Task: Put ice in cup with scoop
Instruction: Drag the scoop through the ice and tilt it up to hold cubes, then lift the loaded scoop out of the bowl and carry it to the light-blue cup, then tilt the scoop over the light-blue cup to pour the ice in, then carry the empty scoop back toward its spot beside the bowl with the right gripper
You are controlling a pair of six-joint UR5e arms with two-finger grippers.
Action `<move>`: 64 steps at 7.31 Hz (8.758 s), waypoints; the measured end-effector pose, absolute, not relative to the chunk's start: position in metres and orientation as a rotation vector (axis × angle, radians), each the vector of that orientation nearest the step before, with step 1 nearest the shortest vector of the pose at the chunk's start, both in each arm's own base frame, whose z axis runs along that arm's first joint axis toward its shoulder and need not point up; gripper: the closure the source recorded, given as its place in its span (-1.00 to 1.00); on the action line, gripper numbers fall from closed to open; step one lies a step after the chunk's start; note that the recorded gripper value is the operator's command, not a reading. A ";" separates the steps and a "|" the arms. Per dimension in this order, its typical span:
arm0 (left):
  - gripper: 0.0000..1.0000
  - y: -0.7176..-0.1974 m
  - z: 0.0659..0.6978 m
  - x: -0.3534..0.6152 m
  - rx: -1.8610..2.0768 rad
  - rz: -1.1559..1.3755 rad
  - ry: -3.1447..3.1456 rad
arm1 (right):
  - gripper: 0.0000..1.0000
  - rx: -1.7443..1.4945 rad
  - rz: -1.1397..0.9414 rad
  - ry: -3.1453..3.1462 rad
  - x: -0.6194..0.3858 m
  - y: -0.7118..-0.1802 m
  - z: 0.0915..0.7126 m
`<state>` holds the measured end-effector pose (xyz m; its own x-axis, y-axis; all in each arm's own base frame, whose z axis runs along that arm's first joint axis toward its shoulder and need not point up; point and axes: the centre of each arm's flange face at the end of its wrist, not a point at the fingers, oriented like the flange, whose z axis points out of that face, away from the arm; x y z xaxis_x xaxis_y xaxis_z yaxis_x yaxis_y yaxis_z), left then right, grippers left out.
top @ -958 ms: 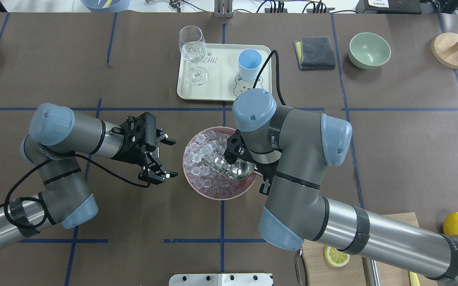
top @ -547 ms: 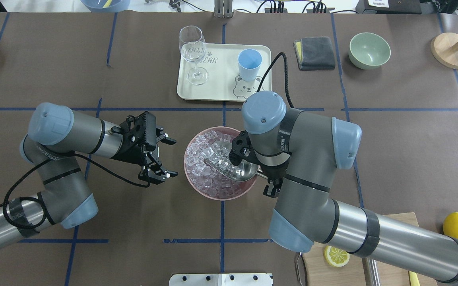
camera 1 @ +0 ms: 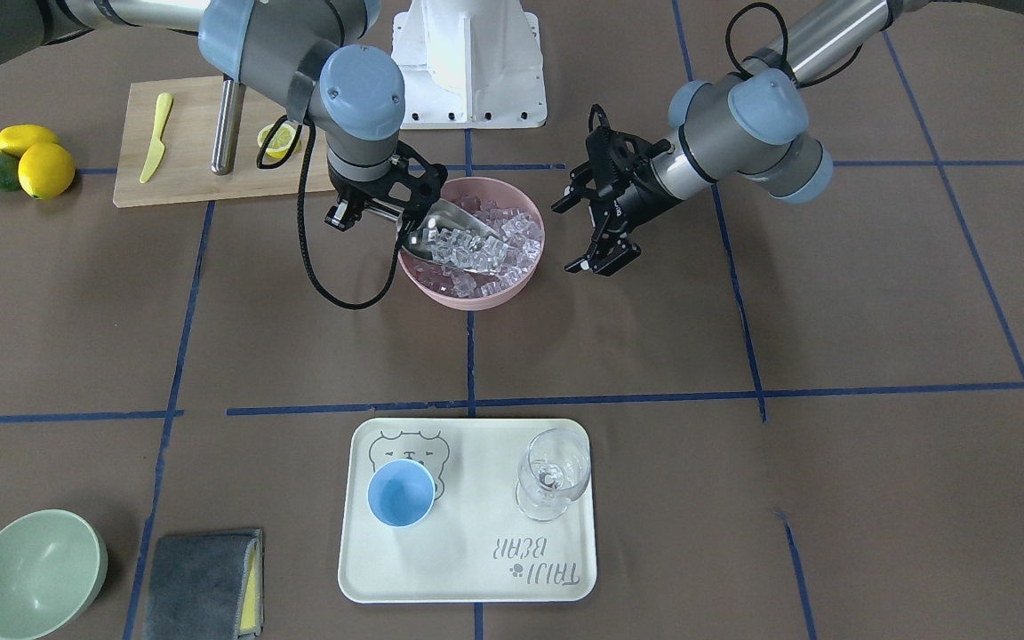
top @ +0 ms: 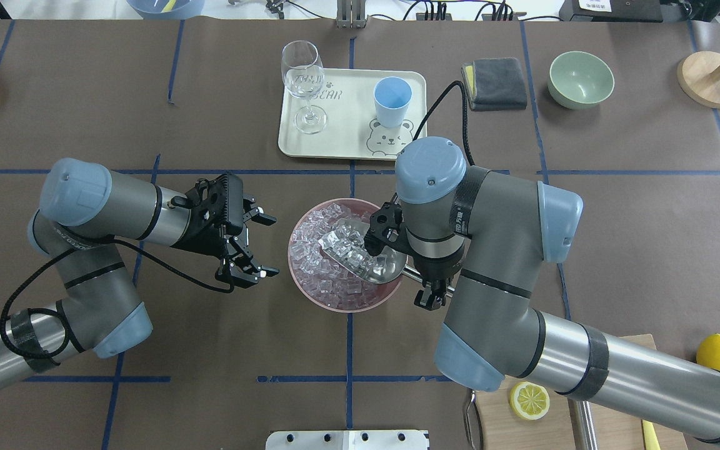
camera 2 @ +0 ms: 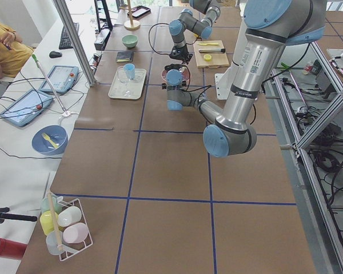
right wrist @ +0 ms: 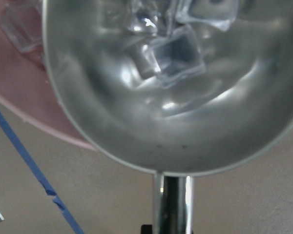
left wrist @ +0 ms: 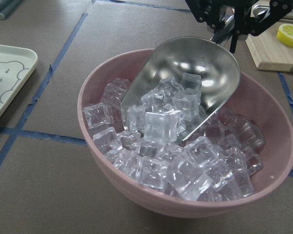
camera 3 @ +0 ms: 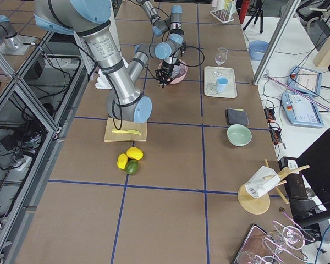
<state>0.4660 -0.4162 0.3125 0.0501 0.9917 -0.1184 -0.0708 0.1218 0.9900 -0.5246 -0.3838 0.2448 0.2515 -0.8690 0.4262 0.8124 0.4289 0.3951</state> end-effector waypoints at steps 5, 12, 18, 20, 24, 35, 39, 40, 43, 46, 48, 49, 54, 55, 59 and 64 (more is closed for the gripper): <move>-1.00 -0.418 0.310 0.461 1.097 1.117 1.175 | 1.00 0.100 -1.125 -0.686 -0.518 -0.381 0.235; -1.00 -0.419 0.310 0.460 1.097 1.117 1.175 | 1.00 0.131 -1.079 -0.709 -0.480 -0.396 0.233; -1.00 -0.423 0.312 0.456 1.098 1.112 1.170 | 1.00 0.028 -0.806 -0.735 -0.421 -0.528 0.251; -1.00 -0.423 0.312 0.455 1.098 1.111 1.169 | 1.00 -0.004 -0.756 -0.703 -0.423 -0.582 0.250; -1.00 -0.425 0.313 0.454 1.099 1.108 1.166 | 1.00 -0.033 -0.763 -0.601 -0.431 -0.637 0.240; -1.00 -0.422 0.314 0.457 1.094 1.112 1.168 | 1.00 -0.308 -0.972 -0.240 -0.447 -0.659 0.195; -1.00 -0.421 0.315 0.457 1.093 1.112 1.167 | 1.00 -0.358 -1.024 -0.157 -0.439 -0.661 0.194; -1.00 -0.421 0.315 0.457 1.094 1.111 1.167 | 1.00 -0.365 -1.036 -0.141 -0.438 -0.662 0.191; -1.00 -0.422 0.315 0.457 1.093 1.111 1.166 | 1.00 -0.369 -1.060 -0.113 -0.434 -0.663 0.185; -1.00 -0.422 0.315 0.456 1.095 1.111 1.167 | 1.00 -0.364 -1.088 -0.106 -0.432 -0.664 0.182; -1.00 -0.422 0.314 0.454 1.097 1.111 1.168 | 1.00 -0.359 -1.097 -0.109 -0.429 -0.666 0.181; -1.00 -0.423 0.313 0.453 1.100 1.110 1.168 | 1.00 -0.354 -1.091 -0.114 -0.425 -0.667 0.180; -1.00 -0.426 0.309 0.448 1.114 1.104 1.163 | 1.00 -0.303 -0.847 -0.276 -0.374 -0.646 0.229; -1.00 -0.426 0.308 0.447 1.114 1.104 1.164 | 1.00 -0.288 -0.771 -0.329 -0.356 -0.630 0.245; -1.00 -0.426 0.308 0.447 1.108 1.114 1.174 | 1.00 -0.205 -0.365 -0.534 -0.286 -0.524 0.340; -1.00 -0.461 0.321 0.415 1.103 1.054 1.101 | 1.00 -0.134 -0.109 -0.711 -0.301 -0.410 0.470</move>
